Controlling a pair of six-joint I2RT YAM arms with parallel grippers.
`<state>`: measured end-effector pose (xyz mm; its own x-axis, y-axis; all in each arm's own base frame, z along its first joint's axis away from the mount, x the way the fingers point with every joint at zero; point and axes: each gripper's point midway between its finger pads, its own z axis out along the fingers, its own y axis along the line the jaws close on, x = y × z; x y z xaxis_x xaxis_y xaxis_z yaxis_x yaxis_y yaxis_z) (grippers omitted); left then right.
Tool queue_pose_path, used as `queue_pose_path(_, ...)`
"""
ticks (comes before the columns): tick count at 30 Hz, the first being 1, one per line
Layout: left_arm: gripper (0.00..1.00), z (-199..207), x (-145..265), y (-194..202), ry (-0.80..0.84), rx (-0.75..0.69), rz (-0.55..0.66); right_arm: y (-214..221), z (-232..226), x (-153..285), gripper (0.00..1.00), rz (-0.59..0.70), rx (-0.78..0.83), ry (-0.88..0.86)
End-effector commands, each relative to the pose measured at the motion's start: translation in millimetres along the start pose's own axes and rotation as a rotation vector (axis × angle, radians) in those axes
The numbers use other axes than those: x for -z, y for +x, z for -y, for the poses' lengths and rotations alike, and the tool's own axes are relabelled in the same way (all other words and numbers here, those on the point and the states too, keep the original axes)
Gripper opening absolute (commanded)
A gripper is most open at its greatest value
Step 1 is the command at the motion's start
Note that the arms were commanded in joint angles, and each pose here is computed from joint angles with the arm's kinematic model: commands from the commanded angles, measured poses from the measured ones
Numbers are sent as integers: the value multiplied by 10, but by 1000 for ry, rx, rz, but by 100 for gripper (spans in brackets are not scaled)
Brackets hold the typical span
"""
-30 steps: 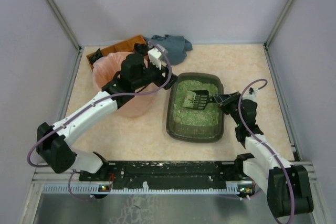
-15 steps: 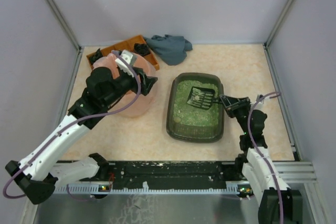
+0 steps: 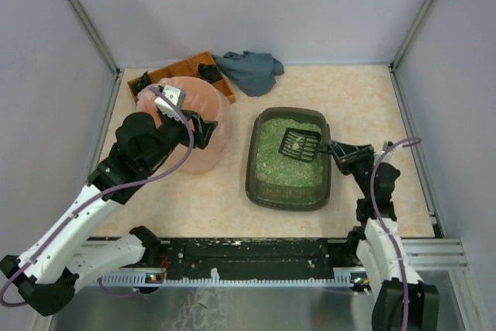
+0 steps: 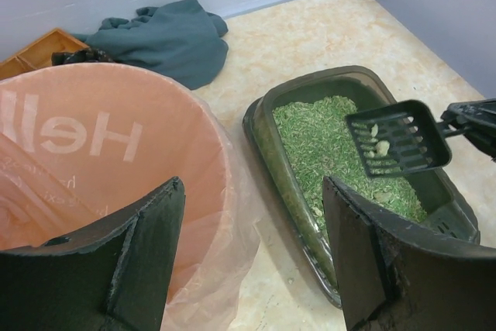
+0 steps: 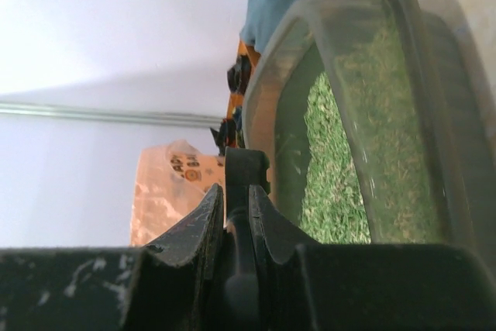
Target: Clean the litter box
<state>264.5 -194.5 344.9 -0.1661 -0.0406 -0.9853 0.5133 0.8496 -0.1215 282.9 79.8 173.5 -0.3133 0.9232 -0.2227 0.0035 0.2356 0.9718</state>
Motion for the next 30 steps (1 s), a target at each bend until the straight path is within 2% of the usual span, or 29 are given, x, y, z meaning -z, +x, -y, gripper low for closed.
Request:
queue_pose_path(1, 77, -23, 26, -61, -15, 14, 9, -61, -319, 8, 0, 16, 35, -96)
queue_pose_path(3, 77, -32, 25, -50, -20, 20, 15, 32, -403, -38, 0, -58, 98, -115)
queue_pose_path(6, 77, -36, 24, -49, -23, 23, 13, -198, -143, 11, 0, 59, 17, -32)
queue_pose_path(7, 77, -30, 32, -51, -20, 25, 12, -209, -176, 28, 0, 77, -6, -53)
queue_pose_path(11, 77, -47, 38, -49, -28, 20, 15, 22, -538, -79, 0, -71, 131, -141)
queue_pose_path(14, 77, -27, 29, -47, -18, 19, 3, -266, -264, -17, 0, 75, 10, -54)
queue_pose_path(15, 77, -15, 41, -62, -12, 22, 6, -286, -329, -1, 0, 91, 16, -88)
queue_pose_path(18, 77, -29, 30, -42, -19, 22, 7, 6, -565, -109, 0, -66, 136, -139)
queue_pose_path(19, 77, -38, 17, -31, -24, 20, 4, -2, -550, -113, 0, -68, 137, -127)
queue_pose_path(22, 77, -18, -8, -28, -18, 26, -9, -246, -289, -22, 0, 77, 25, -53)
queue_pose_path(26, 78, -22, -5, -29, -18, 26, 3, 8, -497, -102, 0, -69, 151, -104)
queue_pose_path(29, 78, -17, -17, -33, -17, 26, -5, -247, -200, -27, 0, 63, 52, -5)
queue_pose_path(30, 78, -6, -7, -40, -11, 27, -4, -264, -233, -2, 0, 85, 27, -34)
